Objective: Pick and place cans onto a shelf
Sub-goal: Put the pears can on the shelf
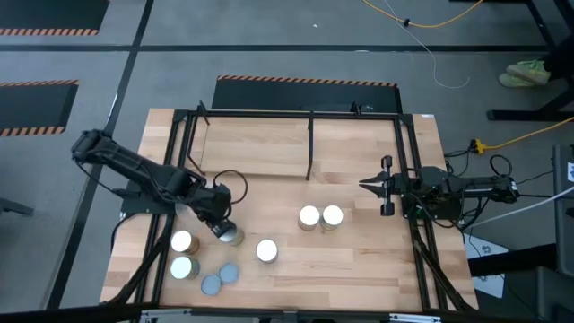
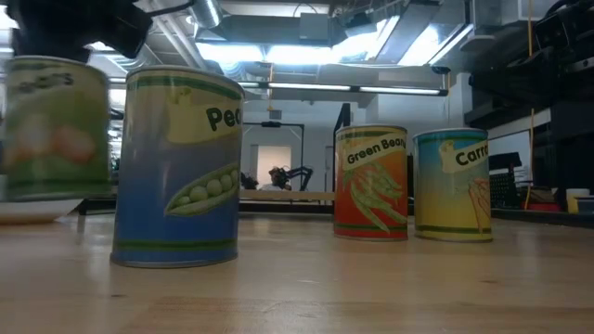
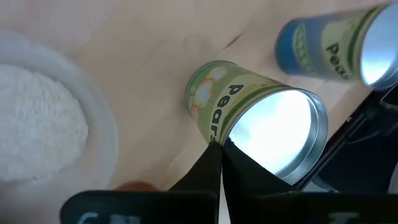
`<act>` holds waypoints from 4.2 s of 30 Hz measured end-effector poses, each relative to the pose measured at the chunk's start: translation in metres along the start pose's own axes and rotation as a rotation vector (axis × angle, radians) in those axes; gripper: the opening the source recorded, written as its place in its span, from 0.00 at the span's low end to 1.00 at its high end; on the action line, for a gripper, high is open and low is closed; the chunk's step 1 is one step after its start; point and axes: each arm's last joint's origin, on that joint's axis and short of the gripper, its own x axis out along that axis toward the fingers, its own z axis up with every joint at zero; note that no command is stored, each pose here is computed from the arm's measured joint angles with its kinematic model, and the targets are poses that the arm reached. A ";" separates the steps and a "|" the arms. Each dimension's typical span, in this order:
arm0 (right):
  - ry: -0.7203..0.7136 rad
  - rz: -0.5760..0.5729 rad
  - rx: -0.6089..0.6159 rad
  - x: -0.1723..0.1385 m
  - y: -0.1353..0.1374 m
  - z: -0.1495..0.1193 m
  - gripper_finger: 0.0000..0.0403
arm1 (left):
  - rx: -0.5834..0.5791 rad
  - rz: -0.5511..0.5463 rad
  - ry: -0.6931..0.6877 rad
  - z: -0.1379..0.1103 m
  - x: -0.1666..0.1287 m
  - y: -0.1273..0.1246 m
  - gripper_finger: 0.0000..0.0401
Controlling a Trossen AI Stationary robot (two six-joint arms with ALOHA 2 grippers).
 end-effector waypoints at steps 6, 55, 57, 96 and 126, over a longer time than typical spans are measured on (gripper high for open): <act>0.000 0.000 0.000 0.000 0.000 0.000 0.11 | 0.020 -0.024 -0.045 0.016 -0.007 0.007 0.00; -0.001 0.000 -0.003 0.000 0.000 0.000 0.11 | 0.129 0.515 -0.102 0.204 -0.156 0.127 0.00; -0.001 0.000 -0.003 0.000 0.000 0.000 0.11 | 0.128 0.518 -0.067 0.211 -0.152 0.136 0.00; -0.001 0.000 -0.003 0.000 0.000 0.000 0.11 | 0.032 0.475 0.023 0.244 -0.128 0.197 0.03; -0.001 0.000 -0.003 0.000 0.000 0.000 0.11 | -0.006 0.486 -0.033 0.249 -0.129 0.197 0.20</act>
